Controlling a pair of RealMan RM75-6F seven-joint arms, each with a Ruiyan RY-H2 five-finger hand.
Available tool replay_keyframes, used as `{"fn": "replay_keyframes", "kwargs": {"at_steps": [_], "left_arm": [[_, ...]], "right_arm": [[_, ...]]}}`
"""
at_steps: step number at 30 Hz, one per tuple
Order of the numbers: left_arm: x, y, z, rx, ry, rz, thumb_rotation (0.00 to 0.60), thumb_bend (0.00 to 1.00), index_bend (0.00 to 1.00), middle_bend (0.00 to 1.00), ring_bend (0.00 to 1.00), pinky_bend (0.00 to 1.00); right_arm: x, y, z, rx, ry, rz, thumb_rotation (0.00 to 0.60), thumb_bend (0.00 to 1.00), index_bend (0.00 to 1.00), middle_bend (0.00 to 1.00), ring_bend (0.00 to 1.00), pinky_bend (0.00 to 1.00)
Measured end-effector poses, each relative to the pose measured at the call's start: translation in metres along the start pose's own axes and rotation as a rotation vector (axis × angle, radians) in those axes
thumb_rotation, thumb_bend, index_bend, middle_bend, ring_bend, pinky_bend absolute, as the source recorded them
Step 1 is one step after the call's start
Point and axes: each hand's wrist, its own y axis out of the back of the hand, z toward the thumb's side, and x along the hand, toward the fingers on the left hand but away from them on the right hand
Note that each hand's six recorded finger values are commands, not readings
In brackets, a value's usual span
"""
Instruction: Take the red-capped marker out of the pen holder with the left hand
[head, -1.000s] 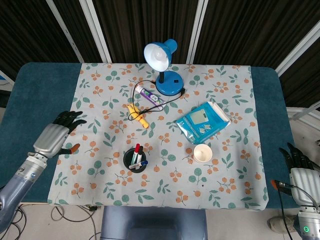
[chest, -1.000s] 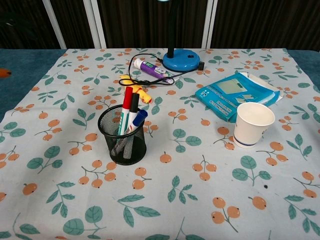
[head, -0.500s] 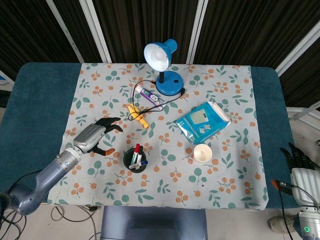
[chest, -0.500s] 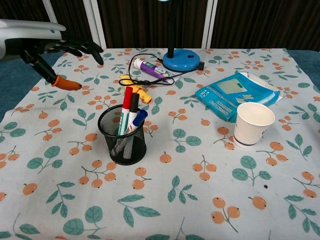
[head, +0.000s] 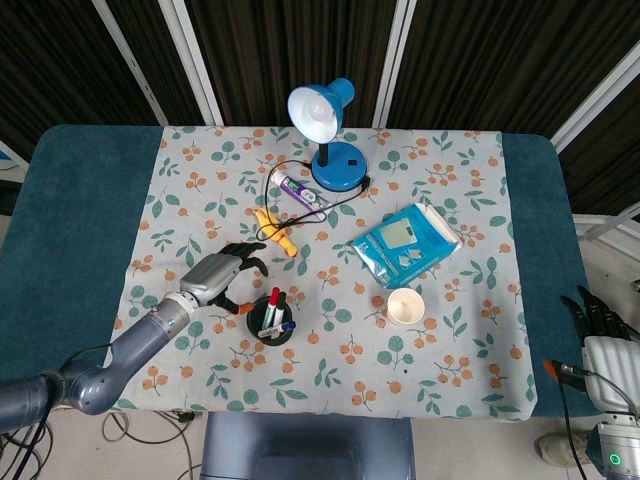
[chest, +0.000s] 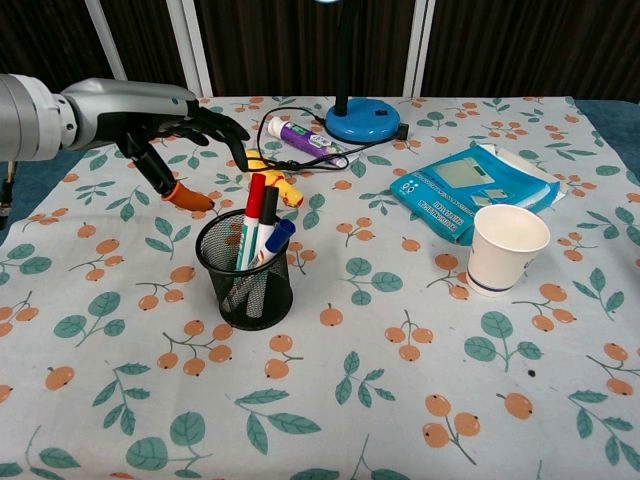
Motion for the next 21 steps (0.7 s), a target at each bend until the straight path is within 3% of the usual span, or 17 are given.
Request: {"fn": "replay_keyframes", "kwargs": {"at_steps": [21], "left_arm": [[0.017, -0.014, 0.022, 0.046, -0.02, -0.02, 0.6, 0.28, 0.42, 0.05, 0.0, 0.0]], "right_arm": [[0.0, 0.0, 0.0, -0.005, -0.002, 0.003, 0.6, 0.16, 0.15, 0.05, 0.1, 0.18]]}}
